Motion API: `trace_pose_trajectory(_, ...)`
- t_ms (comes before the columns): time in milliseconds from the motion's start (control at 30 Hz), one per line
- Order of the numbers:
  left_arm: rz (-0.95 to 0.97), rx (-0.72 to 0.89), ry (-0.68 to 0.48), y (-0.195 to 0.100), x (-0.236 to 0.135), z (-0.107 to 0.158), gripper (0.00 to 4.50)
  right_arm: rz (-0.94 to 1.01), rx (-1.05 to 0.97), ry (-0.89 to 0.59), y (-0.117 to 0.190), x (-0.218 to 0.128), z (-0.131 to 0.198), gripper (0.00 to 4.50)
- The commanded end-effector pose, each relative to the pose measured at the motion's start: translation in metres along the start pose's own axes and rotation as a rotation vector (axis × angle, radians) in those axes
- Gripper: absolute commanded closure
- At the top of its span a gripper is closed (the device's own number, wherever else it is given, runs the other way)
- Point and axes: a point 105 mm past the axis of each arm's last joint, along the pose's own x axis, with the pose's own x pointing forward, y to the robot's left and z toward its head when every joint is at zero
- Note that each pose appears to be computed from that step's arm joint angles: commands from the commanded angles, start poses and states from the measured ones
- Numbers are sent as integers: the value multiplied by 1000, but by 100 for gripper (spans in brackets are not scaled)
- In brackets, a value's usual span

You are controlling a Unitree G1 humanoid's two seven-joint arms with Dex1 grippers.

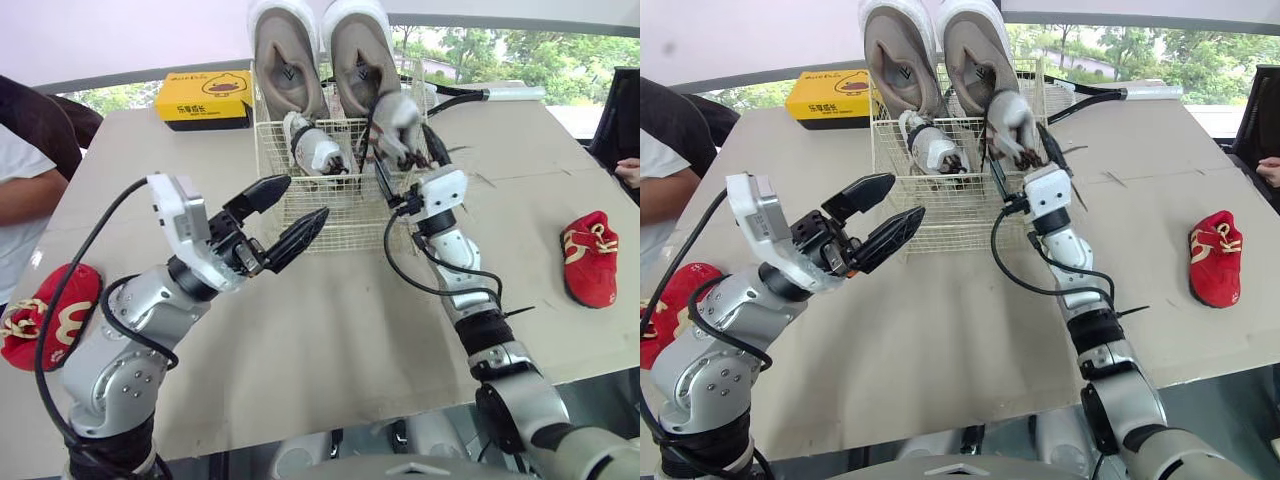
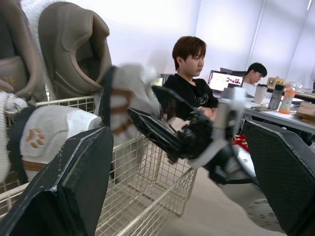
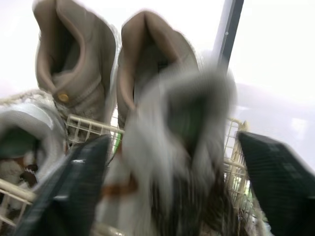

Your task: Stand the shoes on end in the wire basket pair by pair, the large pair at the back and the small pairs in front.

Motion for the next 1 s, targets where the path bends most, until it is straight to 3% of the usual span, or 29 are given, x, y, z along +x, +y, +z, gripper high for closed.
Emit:
trace_pose_trajectory(33, -8, 10, -1, 0, 3, 1, 0, 36, 17, 46, -6, -13, 11, 1)
trace_pose_trajectory(200, -5, -13, 17, 1, 0, -7, 0, 90, 55, 74, -15, -27, 38, 1)
trace_pose_trajectory(367, 24, -27, 51, 5, -8, -17, 0, 294, 139, 127, -8, -45, 65, 1)
trace_pose_trajectory(467, 114, -32, 40, 17, -17, -18, 0, 435, 167, 163, -6, -55, 78, 1)
trace_pose_trajectory(567, 322, -11, 27, 41, -40, -16, 0, 668, 263, 223, 8, -67, 91, 1)
trace_pose_trajectory(767, 708, 23, 146, 78, -131, -21, 0, 948, 347, 249, 28, -74, 94, 1)
trace_pose_trajectory(1000, 1066, 119, 214, 90, -265, 18, 0, 1107, 406, 222, 34, -68, 96, 1)
